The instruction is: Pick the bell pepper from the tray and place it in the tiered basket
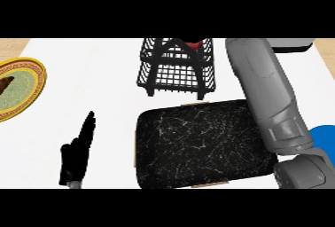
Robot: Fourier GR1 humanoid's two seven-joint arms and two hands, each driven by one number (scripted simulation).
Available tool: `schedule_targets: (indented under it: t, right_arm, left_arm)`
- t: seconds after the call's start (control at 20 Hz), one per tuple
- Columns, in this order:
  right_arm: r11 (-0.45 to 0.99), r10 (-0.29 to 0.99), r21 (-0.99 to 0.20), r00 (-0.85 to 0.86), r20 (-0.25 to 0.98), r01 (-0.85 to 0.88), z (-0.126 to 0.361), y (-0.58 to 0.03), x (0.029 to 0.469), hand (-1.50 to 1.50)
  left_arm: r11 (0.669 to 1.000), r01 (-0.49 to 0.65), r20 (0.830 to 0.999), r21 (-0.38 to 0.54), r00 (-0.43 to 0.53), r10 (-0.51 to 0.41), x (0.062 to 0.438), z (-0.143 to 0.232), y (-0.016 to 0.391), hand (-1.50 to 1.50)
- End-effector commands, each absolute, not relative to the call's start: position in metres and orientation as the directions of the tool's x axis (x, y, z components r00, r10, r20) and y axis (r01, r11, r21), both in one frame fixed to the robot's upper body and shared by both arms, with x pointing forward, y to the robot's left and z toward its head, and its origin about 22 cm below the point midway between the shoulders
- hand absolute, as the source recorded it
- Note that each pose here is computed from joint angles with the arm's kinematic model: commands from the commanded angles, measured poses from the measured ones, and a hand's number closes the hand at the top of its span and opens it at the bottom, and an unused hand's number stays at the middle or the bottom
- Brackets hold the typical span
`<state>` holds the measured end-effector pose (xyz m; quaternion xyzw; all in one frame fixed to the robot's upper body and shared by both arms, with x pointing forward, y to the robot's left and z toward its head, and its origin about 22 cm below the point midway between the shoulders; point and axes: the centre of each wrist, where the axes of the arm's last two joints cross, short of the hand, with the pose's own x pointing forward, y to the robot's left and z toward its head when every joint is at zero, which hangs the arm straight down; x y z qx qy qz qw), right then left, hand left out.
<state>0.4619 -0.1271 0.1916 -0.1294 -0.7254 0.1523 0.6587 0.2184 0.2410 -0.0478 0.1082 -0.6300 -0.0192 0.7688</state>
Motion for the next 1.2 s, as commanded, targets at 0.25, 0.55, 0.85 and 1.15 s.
schedule_targets:
  t: [0.25, 0.55, 0.85, 1.15]
  right_arm:
    - [0.905, 0.267, -0.21, -0.108, 0.958, 0.371, 0.236, -0.237, 0.462, -1.5]
    - [0.886, 0.222, -0.176, -0.061, 0.973, 0.428, 0.246, -0.345, 0.43, -1.5]
    - [0.882, 0.242, -0.198, -0.05, 0.969, 0.427, 0.258, -0.455, 0.374, -1.5]
    - [0.922, 0.205, -0.163, -0.087, 0.975, 0.352, 0.241, -0.537, 0.317, -1.5]
  left_arm:
    - [0.971, -0.153, 0.958, 0.182, 0.252, -0.14, 0.218, -0.053, 0.235, 0.0]
    - [0.965, -0.153, 0.944, 0.214, 0.285, -0.165, 0.203, -0.06, 0.255, 0.0]
    - [0.972, -0.123, 0.944, 0.198, 0.291, -0.156, 0.201, -0.062, 0.255, 0.0]
    - [0.972, -0.137, 0.952, 0.189, 0.267, -0.147, 0.21, -0.053, 0.239, 0.0]
